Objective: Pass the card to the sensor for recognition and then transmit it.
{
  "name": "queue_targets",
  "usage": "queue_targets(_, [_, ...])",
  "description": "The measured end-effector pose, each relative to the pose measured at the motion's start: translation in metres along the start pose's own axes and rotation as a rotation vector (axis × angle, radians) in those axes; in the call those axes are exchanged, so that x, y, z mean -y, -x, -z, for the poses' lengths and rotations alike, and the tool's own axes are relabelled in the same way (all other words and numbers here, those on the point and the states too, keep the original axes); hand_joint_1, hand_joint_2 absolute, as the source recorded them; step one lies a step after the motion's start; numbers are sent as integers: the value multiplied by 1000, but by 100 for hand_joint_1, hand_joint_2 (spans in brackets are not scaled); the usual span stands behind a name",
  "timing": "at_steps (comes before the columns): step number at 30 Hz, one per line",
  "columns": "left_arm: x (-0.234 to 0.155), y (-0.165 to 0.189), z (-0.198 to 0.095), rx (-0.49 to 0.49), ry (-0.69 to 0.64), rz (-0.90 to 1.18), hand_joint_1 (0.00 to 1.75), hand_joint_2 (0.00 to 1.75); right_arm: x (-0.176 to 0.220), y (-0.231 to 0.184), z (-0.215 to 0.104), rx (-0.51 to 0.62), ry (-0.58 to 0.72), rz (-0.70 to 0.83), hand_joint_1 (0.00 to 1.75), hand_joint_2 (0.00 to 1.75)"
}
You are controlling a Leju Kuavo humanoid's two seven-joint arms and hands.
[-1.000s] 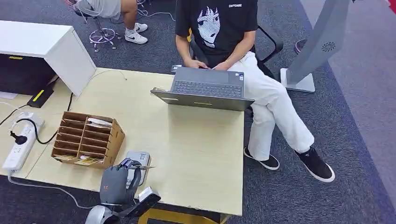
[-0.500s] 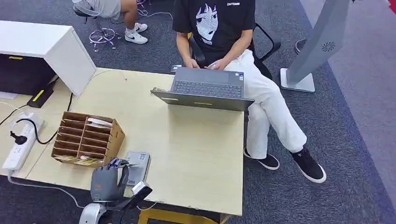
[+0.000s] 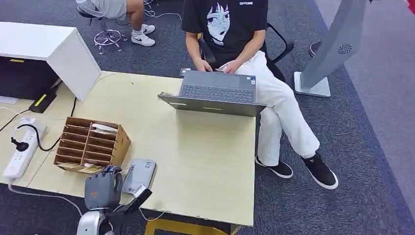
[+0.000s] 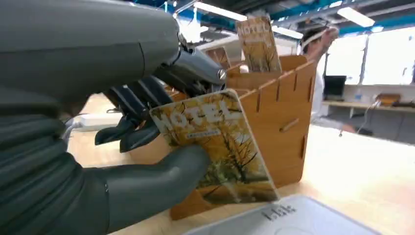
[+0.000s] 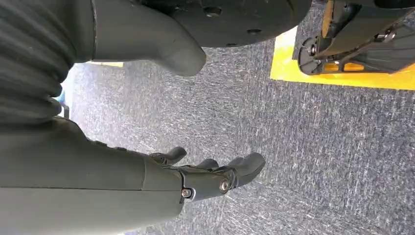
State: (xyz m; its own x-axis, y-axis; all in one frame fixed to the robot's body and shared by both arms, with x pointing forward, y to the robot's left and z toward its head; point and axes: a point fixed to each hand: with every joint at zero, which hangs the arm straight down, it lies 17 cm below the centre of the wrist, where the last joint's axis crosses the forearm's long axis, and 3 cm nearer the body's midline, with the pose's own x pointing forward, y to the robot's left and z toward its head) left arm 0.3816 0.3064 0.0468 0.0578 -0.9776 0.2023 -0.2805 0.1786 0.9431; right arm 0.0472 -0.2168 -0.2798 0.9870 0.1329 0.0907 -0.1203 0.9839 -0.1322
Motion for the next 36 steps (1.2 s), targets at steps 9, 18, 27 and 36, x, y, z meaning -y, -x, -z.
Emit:
queue_targets(9, [-39, -24, 14, 107, -114, -37, 175, 175, 0, 1, 0, -4, 2, -21, 0, 175])
queue_targets(18, [-174, -52, 55, 241, -494, -76, 175, 175, 1, 2, 0, -1, 6, -57, 0, 175])
queue_targets(27, [-224, -60, 62, 261, -640, -63, 175, 175, 2, 1, 0, 7, 17, -81, 0, 175])
queue_targets(36, [-240, -19, 89, 130, -663, -1, 175, 175, 1, 0, 0, 13, 11, -112, 0, 175])
